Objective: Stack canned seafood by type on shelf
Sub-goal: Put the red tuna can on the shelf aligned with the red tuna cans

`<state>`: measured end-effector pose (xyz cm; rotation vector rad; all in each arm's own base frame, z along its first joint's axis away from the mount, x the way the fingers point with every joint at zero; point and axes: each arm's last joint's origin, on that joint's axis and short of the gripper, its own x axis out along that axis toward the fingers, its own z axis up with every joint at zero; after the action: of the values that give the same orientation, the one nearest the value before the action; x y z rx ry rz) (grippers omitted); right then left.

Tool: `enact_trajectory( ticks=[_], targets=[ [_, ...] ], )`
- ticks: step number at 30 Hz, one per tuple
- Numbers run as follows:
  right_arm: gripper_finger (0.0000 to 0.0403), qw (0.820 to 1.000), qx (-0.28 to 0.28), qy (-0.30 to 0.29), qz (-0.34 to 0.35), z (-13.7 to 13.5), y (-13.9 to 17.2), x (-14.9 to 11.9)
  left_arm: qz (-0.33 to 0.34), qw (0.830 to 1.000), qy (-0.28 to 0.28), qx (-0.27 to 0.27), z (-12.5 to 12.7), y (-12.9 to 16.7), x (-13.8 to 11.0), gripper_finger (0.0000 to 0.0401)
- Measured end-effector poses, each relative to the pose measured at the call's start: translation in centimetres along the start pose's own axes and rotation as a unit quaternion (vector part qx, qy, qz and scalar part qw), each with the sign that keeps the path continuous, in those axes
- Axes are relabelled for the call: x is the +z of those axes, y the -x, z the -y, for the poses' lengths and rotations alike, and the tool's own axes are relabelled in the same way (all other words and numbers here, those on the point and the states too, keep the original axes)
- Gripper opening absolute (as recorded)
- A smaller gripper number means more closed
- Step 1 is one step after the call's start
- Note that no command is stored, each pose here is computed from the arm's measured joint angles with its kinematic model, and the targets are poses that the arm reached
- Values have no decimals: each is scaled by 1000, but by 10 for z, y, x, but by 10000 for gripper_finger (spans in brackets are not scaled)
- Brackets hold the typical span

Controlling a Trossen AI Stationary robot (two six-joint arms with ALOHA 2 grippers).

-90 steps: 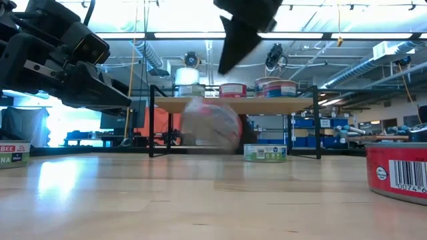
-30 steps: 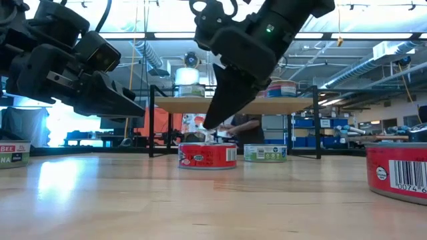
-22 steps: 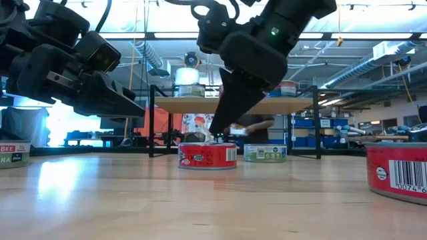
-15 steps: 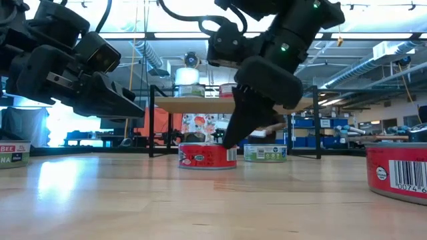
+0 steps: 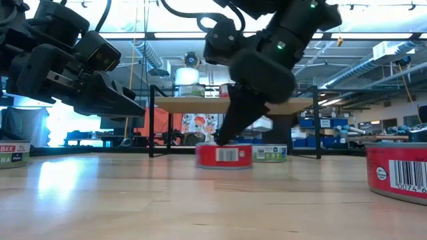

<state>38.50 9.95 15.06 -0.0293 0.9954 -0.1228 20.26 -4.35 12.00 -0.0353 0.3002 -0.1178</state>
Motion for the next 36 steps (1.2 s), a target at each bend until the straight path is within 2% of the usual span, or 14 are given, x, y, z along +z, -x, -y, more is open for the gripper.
enact_trajectory(
  ticks=[3,7,14,18,21,29,36],
  targets=[
    [11,998,56,-36,17,-1,-1,6,2,1000,0,0,0,0,0,6],
    [5,991,120,-44,45,-13,2,12,13,1000,1,-1,0,-1,2,6],
    [24,990,124,-21,60,-40,10,6,-13,1000,-2,6,2,-23,-1,6],
    [15,990,132,-21,49,-54,14,-2,-20,1000,-2,10,3,-42,-3,6],
    [6,993,112,-17,45,-59,15,-9,-14,1000,-2,9,4,-53,-6,6],
    [11,993,105,-36,50,-54,5,-24,-16,999,-3,29,3,-66,-12,6],
    [9,993,82,-69,58,-37,-7,-32,-17,999,-3,35,3,-66,-12,6]
  ],
)
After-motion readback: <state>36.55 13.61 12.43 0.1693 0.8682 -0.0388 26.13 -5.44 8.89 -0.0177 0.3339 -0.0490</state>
